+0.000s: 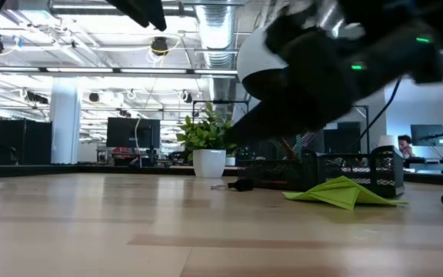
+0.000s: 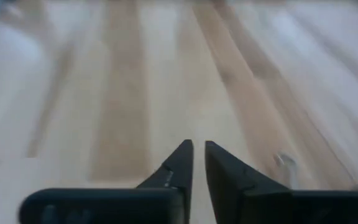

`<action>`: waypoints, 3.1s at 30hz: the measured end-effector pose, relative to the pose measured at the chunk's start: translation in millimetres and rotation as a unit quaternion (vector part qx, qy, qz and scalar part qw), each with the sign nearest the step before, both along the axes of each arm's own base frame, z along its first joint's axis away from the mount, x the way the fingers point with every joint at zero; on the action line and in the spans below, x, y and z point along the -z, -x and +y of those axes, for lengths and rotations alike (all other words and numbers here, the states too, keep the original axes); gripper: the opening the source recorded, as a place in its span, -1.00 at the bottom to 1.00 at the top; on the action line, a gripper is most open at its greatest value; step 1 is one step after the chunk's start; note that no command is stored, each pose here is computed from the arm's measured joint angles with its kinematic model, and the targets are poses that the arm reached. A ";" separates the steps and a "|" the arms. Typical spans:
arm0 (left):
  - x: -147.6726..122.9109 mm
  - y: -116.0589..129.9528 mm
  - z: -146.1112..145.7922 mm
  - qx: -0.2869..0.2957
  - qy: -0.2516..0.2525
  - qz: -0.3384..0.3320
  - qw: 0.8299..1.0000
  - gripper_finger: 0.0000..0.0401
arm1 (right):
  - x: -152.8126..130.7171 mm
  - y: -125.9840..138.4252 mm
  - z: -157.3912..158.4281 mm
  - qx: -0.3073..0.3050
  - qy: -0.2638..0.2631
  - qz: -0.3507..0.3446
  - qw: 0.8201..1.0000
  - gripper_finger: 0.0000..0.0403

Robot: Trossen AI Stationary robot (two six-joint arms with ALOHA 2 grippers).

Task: Pick and place office supplies into organizer
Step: Put the black binder clip into the black supply organizer

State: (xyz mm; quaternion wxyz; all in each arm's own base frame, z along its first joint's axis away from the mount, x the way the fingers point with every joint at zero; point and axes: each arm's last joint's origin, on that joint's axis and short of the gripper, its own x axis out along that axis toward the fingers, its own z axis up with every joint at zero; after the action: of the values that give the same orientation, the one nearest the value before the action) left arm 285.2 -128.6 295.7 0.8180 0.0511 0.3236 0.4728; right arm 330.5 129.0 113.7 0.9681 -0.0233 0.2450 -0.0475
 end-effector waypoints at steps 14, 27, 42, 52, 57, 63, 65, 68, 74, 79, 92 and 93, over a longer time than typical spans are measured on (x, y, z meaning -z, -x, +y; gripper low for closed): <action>-0.6 3.7 -8.5 0.025 -0.017 0.006 1.000 0.06 | -14.9 -19.1 -30.7 0.076 -0.033 0.140 0.987 -0.20; -0.3 3.6 -8.7 0.026 -0.017 0.009 0.999 0.06 | -8.6 -17.3 -53.6 0.098 -0.033 0.191 0.976 0.25; 0.4 3.8 -9.3 0.027 -0.012 0.016 0.999 0.06 | 17.1 -32.0 -50.8 0.082 -0.060 0.171 0.980 0.26; 1.1 4.1 -9.5 0.030 -0.004 0.030 0.999 0.06 | 6.4 -42.2 -55.0 0.053 0.010 0.167 0.984 0.26; 1.9 4.4 -9.9 0.027 0.009 0.038 0.999 0.06 | 7.8 -45.1 -61.6 0.026 0.053 0.172 0.983 0.26; 2.2 4.6 -10.0 0.028 0.014 0.043 0.999 0.06 | 6.2 -49.6 -72.6 -0.009 0.061 0.167 0.984 0.26; 2.2 4.6 -10.0 0.027 0.015 0.043 0.999 0.06 | 5.5 -51.1 -75.8 -0.014 0.055 0.162 0.985 0.26; 2.2 4.6 -10.0 0.028 0.015 0.044 0.999 0.06 | 5.9 -51.9 -79.5 -0.041 0.026 0.165 0.985 0.26; 2.2 4.6 -10.0 0.030 0.013 0.048 0.998 0.06 | 10.1 -54.6 -81.9 -0.097 0.035 0.163 0.981 0.26; 2.4 4.8 -10.4 0.030 0.016 0.049 0.998 0.06 | 9.0 -56.5 -84.9 -0.095 0.039 0.153 0.983 0.26; 2.4 4.9 -10.5 0.031 0.016 0.049 0.998 0.06 | 10.3 -56.4 -88.6 -0.082 0.002 0.156 0.984 0.26; 2.4 4.9 -10.5 0.031 0.016 0.049 0.998 0.06 | 10.4 -56.3 -88.6 -0.077 -0.004 0.156 0.985 0.26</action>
State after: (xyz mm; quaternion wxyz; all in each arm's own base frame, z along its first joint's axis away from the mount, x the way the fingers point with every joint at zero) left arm 280.4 -139.1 293.4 0.8160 0.0711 0.3691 0.4393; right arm 386.8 40.4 103.4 0.9187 -0.0451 0.3910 0.0329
